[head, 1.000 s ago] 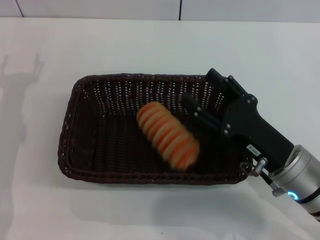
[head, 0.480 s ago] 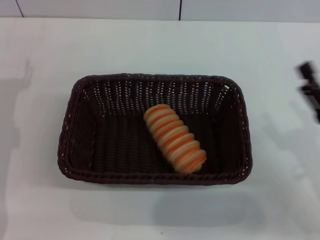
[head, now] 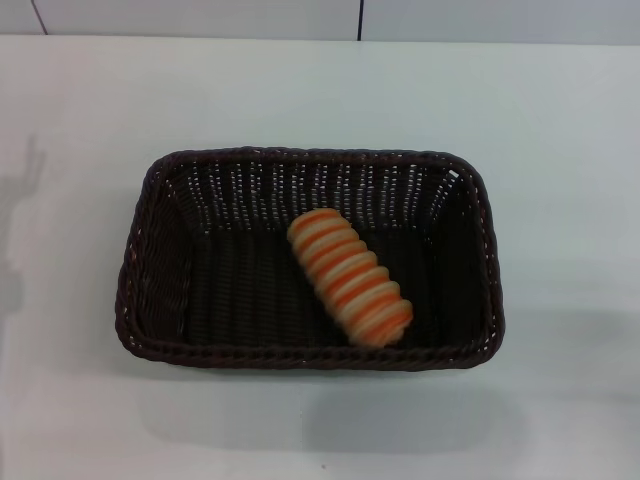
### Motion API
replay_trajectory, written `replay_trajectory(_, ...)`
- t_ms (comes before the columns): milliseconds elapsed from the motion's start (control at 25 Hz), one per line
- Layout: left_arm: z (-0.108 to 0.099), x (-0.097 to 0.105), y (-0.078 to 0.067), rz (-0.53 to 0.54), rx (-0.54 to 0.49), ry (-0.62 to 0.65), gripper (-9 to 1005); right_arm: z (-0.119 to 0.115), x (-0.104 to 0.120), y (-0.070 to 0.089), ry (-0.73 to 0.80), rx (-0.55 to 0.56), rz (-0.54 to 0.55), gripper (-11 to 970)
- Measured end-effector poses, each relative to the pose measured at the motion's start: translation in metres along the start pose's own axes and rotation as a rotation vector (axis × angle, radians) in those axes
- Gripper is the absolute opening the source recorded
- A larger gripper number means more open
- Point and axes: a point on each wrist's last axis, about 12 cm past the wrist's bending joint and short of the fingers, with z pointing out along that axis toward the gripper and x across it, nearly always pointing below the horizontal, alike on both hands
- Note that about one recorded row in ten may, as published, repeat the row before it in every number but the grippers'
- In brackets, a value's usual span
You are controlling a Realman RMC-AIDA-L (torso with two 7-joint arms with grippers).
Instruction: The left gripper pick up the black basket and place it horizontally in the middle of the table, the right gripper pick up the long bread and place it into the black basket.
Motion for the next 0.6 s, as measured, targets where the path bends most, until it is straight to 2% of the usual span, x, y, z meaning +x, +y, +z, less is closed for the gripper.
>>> replay_trajectory(240, -0.007, 0.003, 0.004, -0.006, -0.015, 0.014, 834, -0.007, -0.003, -0.01, -0.006, 0.087, -0.018, 838)
replay_trajectory(600, -0.011, 0.005, 0.008, -0.017, -0.043, 0.02, 834, -0.012, -0.005, -0.014, -0.015, 0.153, -0.011, 838)
